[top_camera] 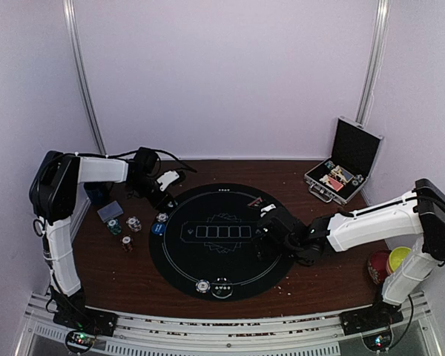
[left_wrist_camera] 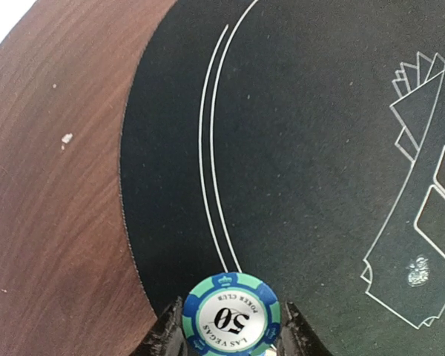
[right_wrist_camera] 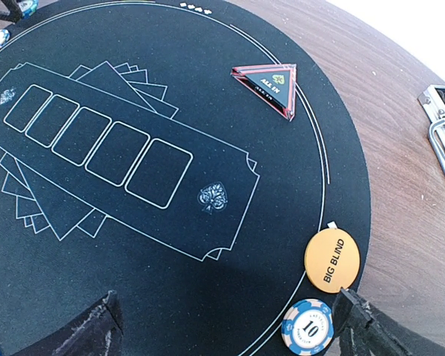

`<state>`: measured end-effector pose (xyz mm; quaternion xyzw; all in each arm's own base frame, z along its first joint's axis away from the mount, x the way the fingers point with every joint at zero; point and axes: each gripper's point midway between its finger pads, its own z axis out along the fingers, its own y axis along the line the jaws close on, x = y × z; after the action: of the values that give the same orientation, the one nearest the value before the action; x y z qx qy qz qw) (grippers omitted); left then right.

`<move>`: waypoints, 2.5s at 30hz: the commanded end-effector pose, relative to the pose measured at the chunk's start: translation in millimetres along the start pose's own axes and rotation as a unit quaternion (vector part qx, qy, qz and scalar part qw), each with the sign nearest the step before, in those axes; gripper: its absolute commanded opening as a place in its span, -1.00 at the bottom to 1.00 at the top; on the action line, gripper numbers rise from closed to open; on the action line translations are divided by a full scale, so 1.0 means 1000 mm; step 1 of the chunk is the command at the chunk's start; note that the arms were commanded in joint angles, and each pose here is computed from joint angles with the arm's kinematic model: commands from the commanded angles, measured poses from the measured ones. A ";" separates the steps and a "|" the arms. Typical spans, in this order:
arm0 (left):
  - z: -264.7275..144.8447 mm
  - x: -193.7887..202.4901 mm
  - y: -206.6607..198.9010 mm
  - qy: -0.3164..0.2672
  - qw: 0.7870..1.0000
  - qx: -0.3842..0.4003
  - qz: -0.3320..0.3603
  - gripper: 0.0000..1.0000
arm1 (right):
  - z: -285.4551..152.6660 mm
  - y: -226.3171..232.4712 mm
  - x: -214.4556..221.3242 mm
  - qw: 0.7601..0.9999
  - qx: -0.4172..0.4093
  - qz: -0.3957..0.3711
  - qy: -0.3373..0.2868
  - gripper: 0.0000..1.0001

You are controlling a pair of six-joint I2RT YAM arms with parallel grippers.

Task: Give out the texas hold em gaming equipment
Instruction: Place the poker chips pile at the small blind area, then pick up the poker chip from the pile of poker chips.

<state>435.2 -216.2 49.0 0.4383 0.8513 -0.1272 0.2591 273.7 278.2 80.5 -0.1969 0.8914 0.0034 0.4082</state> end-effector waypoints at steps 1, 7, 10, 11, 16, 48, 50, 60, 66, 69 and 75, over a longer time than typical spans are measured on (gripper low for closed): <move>0.008 0.001 0.008 -0.005 1.000 -0.015 -0.008 -0.25 | 0.001 -0.003 0.000 1.000 0.010 -0.002 -0.005 1.00; 0.013 0.009 0.015 0.006 0.999 -0.033 -0.017 -0.24 | 0.001 -0.002 0.000 1.000 0.010 -0.002 -0.005 1.00; 0.015 0.013 0.016 0.013 0.999 -0.036 -0.021 -0.24 | 0.001 -0.003 0.000 1.000 0.011 -0.002 -0.005 1.00; 0.016 0.015 0.016 0.016 0.999 -0.038 -0.022 -0.24 | 0.001 -0.003 0.000 1.000 0.011 -0.003 -0.005 1.00; 0.017 0.021 0.014 0.021 0.999 -0.034 -0.025 -0.24 | 0.000 -0.003 0.000 1.000 0.010 -0.002 -0.006 1.00; 0.024 0.022 0.022 0.028 0.998 -0.047 -0.021 0.25 | 0.002 -0.002 0.001 1.000 0.011 -0.005 -0.002 1.00; 0.018 0.018 0.023 0.023 0.998 -0.052 -0.019 0.36 | 0.003 -0.002 0.002 1.000 0.010 -0.007 -0.001 1.00; -0.080 -0.032 0.027 -0.051 0.993 -0.103 0.009 0.80 | 0.003 -0.001 0.002 1.000 0.010 -0.008 -0.001 1.00; -0.142 -0.002 0.034 -0.060 0.988 -0.140 -0.019 0.96 | 0.003 0.000 0.003 1.000 0.007 -0.008 0.001 1.00; -0.171 0.027 0.041 -0.072 0.984 -0.154 -0.050 0.96 | 0.002 0.002 0.002 1.000 0.002 -0.007 -0.001 1.00; -0.189 0.089 0.039 -0.081 0.982 -0.137 -0.101 0.96 | -0.001 0.005 0.000 1.000 -0.003 -0.007 -0.003 1.00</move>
<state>387.5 -59.2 175.5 0.2990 0.8737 -0.0363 0.3821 272.1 279.5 77.2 -0.2024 0.8919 0.0023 0.4044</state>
